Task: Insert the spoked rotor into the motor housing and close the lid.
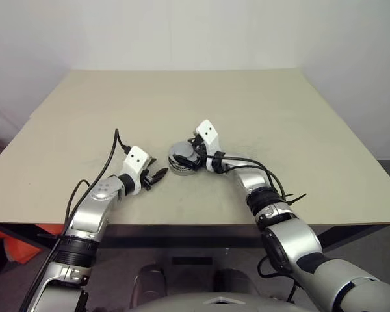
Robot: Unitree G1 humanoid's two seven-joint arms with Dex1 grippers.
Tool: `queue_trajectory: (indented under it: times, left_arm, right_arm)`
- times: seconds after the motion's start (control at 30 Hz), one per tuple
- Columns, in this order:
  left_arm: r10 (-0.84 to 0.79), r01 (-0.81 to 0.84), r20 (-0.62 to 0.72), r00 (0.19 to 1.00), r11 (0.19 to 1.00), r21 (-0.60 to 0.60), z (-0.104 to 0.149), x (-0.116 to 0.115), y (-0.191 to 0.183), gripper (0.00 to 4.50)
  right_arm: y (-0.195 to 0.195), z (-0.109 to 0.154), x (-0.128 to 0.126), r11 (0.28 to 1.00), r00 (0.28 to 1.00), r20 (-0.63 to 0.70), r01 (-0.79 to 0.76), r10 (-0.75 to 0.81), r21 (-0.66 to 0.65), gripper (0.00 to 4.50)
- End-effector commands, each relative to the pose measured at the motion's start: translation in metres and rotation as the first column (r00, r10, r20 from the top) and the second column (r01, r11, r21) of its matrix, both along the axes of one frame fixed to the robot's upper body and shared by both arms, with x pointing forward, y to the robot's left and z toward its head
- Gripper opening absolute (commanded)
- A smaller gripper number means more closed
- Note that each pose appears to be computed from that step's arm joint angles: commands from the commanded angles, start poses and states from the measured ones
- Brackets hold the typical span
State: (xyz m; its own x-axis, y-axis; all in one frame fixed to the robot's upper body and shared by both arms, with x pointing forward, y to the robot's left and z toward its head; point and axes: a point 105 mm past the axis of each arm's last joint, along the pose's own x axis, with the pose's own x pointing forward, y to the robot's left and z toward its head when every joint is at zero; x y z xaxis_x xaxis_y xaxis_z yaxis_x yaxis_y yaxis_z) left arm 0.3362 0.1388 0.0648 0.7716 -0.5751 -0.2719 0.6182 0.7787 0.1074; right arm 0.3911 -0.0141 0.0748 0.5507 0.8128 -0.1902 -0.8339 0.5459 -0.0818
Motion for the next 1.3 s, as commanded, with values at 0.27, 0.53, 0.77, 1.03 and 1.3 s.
queue_trajectory:
  times: [0.27, 0.53, 0.77, 1.03, 1.3]
  left_arm:
    - [0.004, -0.004, 0.051, 0.999, 1.000, 0.000, 0.013, 0.003, 0.002, 2.80]
    - [0.006, -0.005, 0.049, 0.999, 1.000, -0.001, 0.012, 0.003, 0.002, 2.80]
    - [0.006, -0.006, 0.046, 0.999, 1.000, -0.002, 0.011, 0.002, 0.002, 2.80]
    - [0.006, -0.006, 0.047, 0.999, 1.000, 0.001, 0.011, 0.002, 0.003, 2.80]
    - [0.009, -0.009, 0.047, 0.999, 1.000, 0.002, 0.011, 0.002, 0.003, 2.80]
  right_arm:
    - [0.003, 0.002, 0.001, 1.000, 1.000, 0.018, -0.010, 0.010, -0.026, 4.30]
    - [-0.007, 0.015, 0.007, 1.000, 1.000, 0.016, 0.003, -0.003, 0.011, 3.16]
    - [-0.012, 0.025, 0.006, 0.995, 0.998, -0.048, -0.023, 0.027, 0.096, 3.16]
    - [-0.010, 0.013, -0.009, 0.992, 0.992, -0.023, -0.122, 0.123, 0.009, 3.16]
    - [-0.008, 0.005, -0.013, 0.990, 0.991, 0.003, -0.131, 0.132, -0.041, 3.16]
